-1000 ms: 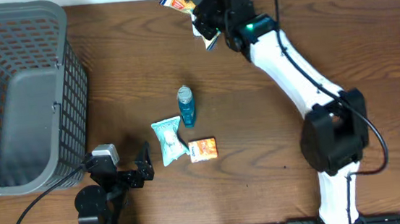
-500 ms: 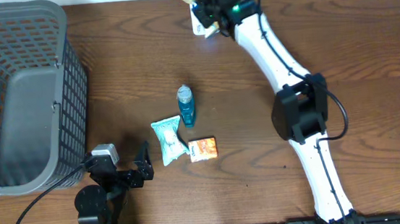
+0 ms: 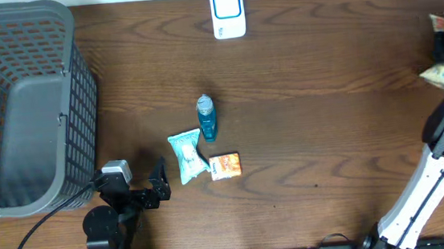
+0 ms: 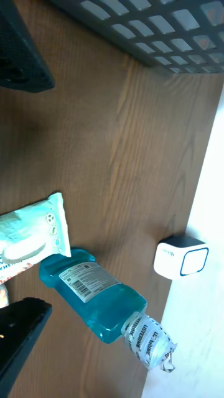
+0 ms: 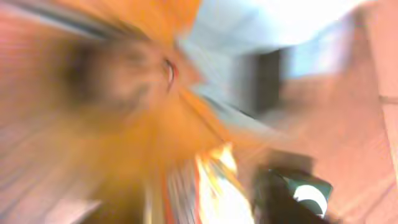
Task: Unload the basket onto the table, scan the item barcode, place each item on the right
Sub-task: 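Carry the bag to the right side and drop it on the table, then move the right gripper to the orange box and grasp it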
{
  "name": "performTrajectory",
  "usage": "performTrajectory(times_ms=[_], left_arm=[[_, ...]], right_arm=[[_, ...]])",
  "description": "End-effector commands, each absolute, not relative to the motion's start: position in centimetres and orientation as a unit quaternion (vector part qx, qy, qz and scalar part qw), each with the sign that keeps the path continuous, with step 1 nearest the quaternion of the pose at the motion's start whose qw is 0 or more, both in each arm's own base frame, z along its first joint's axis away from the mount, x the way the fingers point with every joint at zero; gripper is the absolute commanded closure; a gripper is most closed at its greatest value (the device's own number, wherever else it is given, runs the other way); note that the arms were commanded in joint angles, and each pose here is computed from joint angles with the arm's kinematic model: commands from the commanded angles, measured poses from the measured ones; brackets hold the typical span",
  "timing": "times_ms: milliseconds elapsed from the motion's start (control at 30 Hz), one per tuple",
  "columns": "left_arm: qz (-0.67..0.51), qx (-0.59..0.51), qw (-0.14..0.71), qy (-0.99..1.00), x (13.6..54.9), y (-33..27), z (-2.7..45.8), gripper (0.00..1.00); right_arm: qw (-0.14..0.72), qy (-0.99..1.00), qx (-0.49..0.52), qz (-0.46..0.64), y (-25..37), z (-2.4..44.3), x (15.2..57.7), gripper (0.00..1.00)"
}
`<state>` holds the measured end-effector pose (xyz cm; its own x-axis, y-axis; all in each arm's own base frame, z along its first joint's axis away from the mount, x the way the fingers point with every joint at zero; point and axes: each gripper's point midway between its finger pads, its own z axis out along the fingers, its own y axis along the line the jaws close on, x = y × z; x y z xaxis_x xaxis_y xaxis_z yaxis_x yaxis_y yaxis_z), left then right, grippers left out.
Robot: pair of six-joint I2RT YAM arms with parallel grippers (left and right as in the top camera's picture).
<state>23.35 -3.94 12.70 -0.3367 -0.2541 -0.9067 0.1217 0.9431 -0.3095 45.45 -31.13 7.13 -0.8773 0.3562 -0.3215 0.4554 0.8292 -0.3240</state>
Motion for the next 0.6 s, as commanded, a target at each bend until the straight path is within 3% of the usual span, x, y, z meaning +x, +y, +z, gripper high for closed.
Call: performTrajectory(times_ms=[0, 100, 267, 433, 467, 500, 533, 567], left_arm=[[-0.165, -0.04, 0.561, 0.81, 23.1, -4.1, 11.5, 0.02], [-0.165, -0.04, 0.561, 0.81, 23.1, -4.1, 11.5, 0.02], [-0.165, -0.04, 0.561, 0.81, 23.1, -4.1, 11.5, 0.02], [-0.165, -0.04, 0.561, 0.81, 23.1, -4.1, 11.5, 0.02], [-0.165, -0.04, 0.561, 0.81, 23.1, -4.1, 11.5, 0.02], [-0.165, -0.04, 0.561, 0.81, 23.1, -4.1, 11.5, 0.02], [-0.165, -0.04, 0.561, 0.81, 23.1, -4.1, 11.5, 0.02], [-0.165, -0.04, 0.561, 0.81, 23.1, -4.1, 11.5, 0.02]], right_arm=[[0.19, 0.927, 0.284, -0.153, -30.9, 12.1, 46.5, 0.01], [0.265, 0.93, 0.255, -0.024, -24.2, 19.3, 48.6, 0.01], [0.285, 0.933, 0.168, 0.145, -11.6, 25.6, 48.5, 0.01], [0.177, 0.949, 0.11, 0.238, 0.4, 25.0, 45.6, 0.01], [0.103, 0.963, 0.05, 0.245, 4.2, 23.8, 42.3, 0.14], [0.065, 0.967, 0.013, 0.247, 6.1, 23.4, 40.3, 0.18], [0.031, 0.967, -0.032, 0.252, 8.7, 22.6, 38.7, 0.3], [0.011, 0.966, -0.054, 0.251, 10.7, 21.9, 37.6, 0.23]])
